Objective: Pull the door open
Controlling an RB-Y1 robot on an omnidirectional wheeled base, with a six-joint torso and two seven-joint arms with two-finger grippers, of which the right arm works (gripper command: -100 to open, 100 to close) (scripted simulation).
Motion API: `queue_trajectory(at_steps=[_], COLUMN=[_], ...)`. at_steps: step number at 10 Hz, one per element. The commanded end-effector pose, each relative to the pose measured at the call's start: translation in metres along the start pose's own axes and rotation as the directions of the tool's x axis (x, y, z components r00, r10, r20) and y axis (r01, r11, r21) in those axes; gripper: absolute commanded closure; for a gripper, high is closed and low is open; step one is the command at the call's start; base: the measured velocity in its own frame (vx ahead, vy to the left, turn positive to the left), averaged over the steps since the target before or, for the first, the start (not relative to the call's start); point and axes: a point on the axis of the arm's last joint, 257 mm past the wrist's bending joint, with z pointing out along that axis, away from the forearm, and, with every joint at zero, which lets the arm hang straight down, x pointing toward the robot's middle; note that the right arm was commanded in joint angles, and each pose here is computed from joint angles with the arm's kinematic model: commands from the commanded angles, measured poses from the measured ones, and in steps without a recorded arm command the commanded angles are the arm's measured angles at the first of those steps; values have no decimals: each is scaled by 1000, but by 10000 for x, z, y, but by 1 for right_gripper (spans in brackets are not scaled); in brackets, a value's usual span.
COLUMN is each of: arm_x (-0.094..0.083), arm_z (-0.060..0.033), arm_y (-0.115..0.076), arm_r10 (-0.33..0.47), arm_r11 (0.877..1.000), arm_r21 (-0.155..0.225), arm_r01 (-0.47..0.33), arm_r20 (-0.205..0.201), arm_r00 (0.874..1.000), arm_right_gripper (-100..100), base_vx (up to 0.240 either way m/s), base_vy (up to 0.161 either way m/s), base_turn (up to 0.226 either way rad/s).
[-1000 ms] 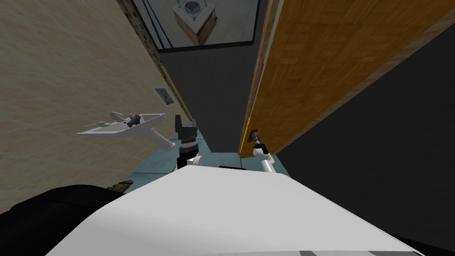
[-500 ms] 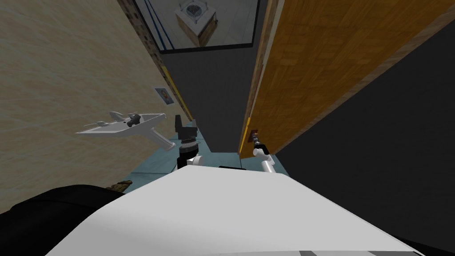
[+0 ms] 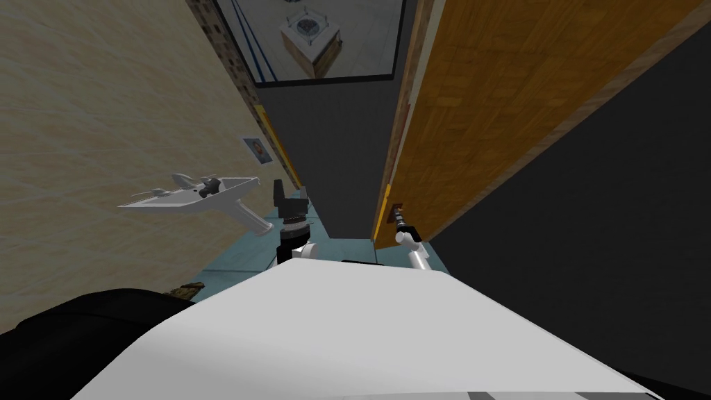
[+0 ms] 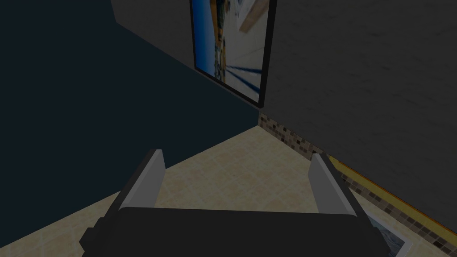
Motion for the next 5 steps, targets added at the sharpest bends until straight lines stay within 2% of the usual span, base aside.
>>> queue_trajectory(at_steps=[1, 2, 5], arm_x=[-75, 6, 8], arm_z=[-76, -110, -110], arm_y=[-201, -242, -240], arm_r10=[56, 97, 181], arm_r11=[998, 994, 982], arm_r21=[41, 58, 58], arm_r01=[-56, -96, -179], arm_r20=[4, -20, -16], arm_r00=[998, 995, 983], arm_right_gripper=[100, 100, 100], base_vx=[-18, -12, -6], base_vy=[-3, -19, -8], base_turn=[3, -28, -6])
